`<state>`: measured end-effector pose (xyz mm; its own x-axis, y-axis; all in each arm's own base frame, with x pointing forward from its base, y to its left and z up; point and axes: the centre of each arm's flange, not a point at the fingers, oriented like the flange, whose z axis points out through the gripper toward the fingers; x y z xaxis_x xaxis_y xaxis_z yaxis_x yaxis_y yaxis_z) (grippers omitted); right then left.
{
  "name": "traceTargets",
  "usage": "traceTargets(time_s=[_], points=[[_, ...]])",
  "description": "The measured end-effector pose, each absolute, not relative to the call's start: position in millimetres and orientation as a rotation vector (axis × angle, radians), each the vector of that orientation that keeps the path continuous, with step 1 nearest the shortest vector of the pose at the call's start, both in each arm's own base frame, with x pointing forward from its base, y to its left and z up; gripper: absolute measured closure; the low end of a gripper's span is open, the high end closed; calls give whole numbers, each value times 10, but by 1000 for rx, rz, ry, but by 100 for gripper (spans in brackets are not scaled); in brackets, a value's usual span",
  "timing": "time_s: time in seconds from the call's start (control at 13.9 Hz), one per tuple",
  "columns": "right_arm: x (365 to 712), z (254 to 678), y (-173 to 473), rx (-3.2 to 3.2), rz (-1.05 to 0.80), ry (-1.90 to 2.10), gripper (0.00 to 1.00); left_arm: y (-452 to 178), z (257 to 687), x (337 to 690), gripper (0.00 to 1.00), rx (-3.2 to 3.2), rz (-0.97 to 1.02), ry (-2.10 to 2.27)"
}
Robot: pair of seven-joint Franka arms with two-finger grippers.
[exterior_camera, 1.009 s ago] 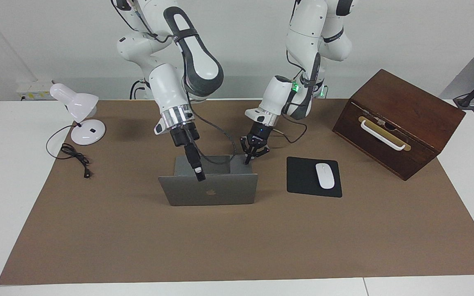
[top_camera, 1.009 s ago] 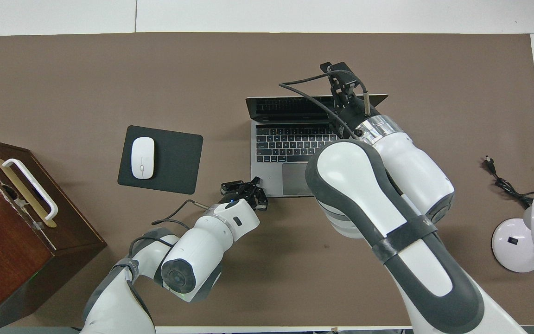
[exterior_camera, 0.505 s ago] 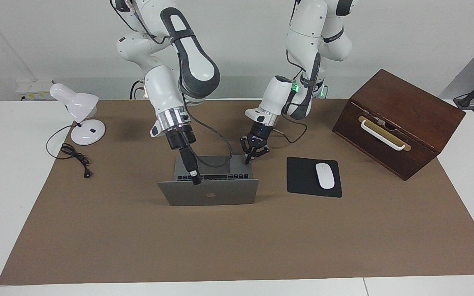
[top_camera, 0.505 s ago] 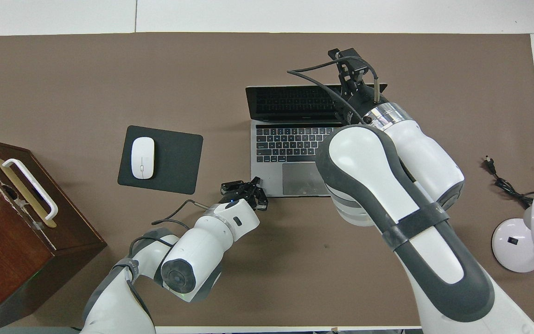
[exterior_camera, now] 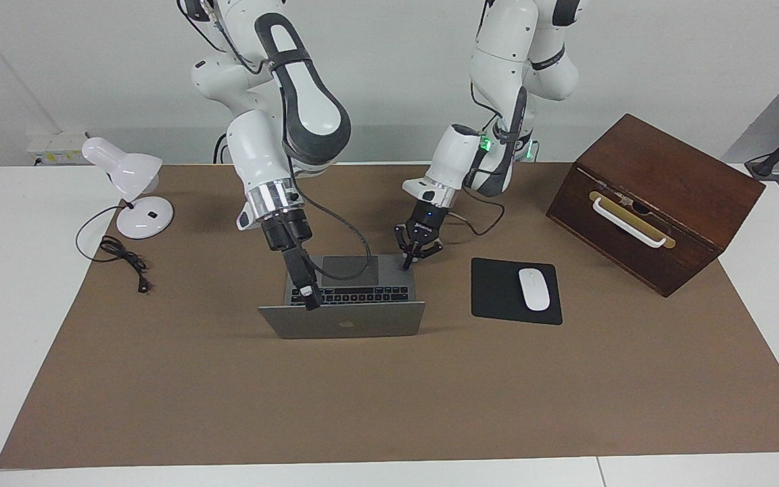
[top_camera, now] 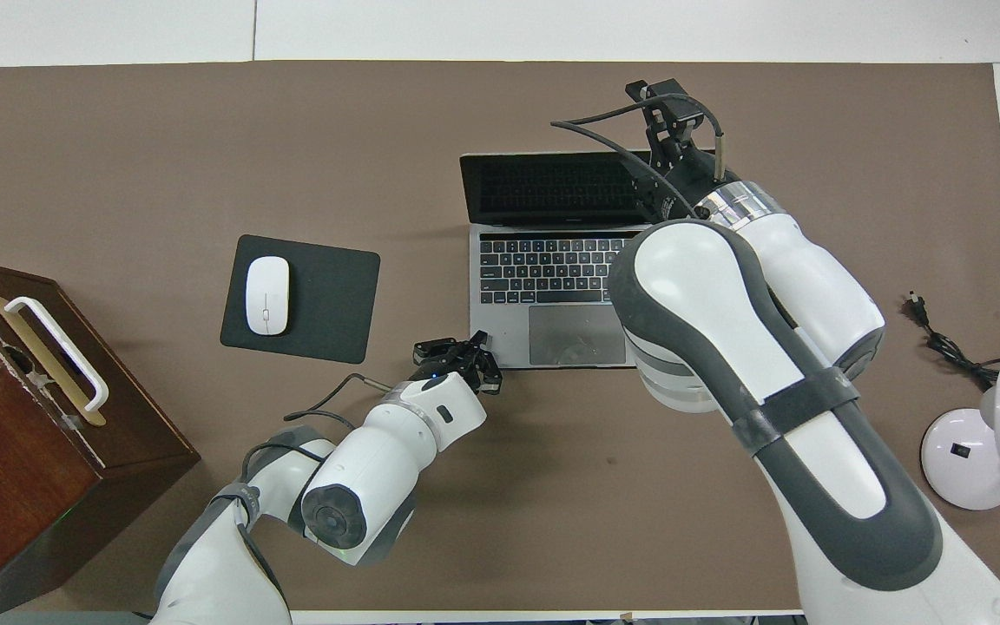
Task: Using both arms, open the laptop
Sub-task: 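Lift the laptop lid upward with the right gripper, left gripper holding base, then push the lid farther open with the right gripper, then raise it away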
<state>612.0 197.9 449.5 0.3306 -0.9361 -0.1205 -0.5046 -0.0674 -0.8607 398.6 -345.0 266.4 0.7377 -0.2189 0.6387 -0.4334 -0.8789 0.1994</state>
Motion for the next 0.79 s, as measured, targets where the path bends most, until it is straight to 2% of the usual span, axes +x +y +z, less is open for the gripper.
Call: traceTargets(time_s=[0.22, 0.36, 0.65, 0.79], points=[[6092, 4598, 2208, -1710, -583, 1251, 0, -3450, 2664, 3986, 99, 2604, 896, -506], [5938, 4635, 2602, -1710, -539, 1221, 0, -3450, 2665, 3986, 99, 2604, 896, -505], [5557, 5091, 3497, -1572, -531, 1208, 0, -3448, 2667, 3989, 99, 2604, 883, -441], [5475, 5359, 3735, -1507, -549, 1182, 0, -3448, 2669, 3993, 99, 2603, 877, -415]])
